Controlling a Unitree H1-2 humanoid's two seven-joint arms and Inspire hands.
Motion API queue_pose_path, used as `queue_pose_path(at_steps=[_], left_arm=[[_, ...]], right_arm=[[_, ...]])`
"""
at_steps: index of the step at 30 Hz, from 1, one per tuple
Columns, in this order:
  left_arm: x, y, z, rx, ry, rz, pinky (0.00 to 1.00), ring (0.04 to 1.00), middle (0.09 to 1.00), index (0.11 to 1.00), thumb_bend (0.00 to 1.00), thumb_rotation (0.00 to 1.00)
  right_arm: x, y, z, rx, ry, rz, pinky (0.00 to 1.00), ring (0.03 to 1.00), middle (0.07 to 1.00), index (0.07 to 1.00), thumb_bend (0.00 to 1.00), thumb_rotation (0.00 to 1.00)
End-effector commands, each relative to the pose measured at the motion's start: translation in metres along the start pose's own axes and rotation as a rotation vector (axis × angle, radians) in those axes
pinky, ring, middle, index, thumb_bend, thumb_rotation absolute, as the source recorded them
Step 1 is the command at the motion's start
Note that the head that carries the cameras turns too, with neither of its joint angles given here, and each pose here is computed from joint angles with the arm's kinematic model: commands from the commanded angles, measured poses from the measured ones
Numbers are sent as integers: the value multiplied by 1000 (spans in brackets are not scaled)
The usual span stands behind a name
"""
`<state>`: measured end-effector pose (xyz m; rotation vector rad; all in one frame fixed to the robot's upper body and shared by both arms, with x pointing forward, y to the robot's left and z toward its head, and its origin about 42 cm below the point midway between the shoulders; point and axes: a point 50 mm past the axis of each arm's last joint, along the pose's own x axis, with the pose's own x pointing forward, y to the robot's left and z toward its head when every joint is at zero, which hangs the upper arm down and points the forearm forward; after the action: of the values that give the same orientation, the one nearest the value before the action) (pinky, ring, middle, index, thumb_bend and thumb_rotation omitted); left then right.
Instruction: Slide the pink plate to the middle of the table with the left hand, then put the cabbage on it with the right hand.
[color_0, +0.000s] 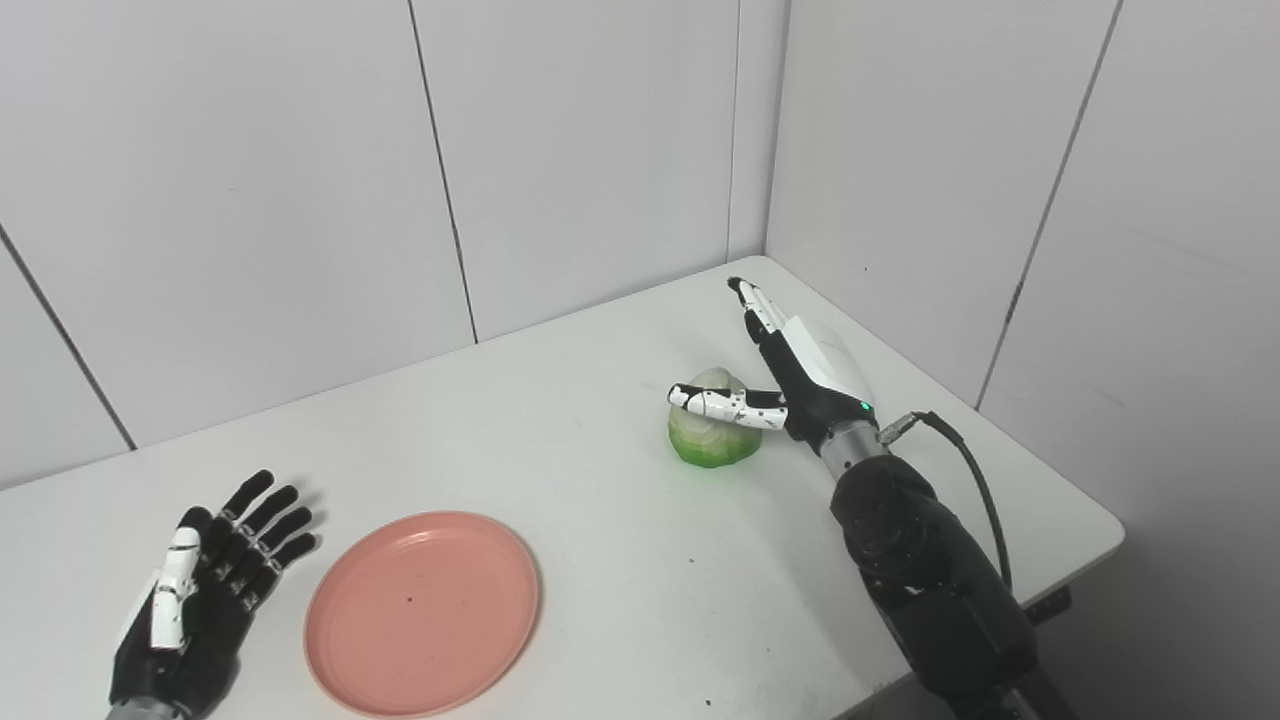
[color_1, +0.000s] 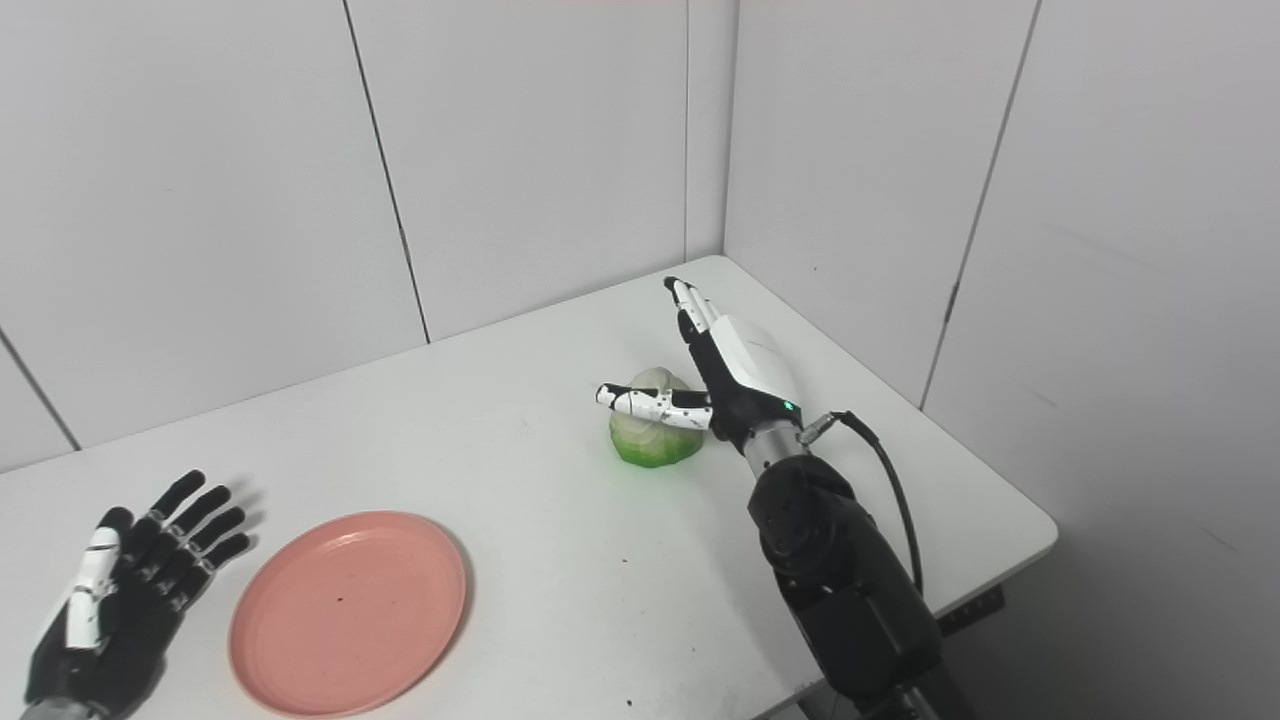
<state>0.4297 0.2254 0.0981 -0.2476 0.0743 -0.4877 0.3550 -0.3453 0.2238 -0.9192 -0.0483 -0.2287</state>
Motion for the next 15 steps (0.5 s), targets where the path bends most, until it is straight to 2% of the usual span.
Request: queue_pose_path(at_steps=[1, 15], left_arm=[[-37, 10, -51, -74, 186, 69, 836, 858, 876, 866, 503, 1000], [-38, 9, -47, -73, 184, 65, 839, 858, 876, 866, 500, 1000]], right_arm=[[13, -16, 11, -7, -23, -39, 870, 1000, 1000, 1000, 1000, 726], [25, -5, 1, 0, 18, 10, 929, 1000, 1000, 1000, 1000, 688]])
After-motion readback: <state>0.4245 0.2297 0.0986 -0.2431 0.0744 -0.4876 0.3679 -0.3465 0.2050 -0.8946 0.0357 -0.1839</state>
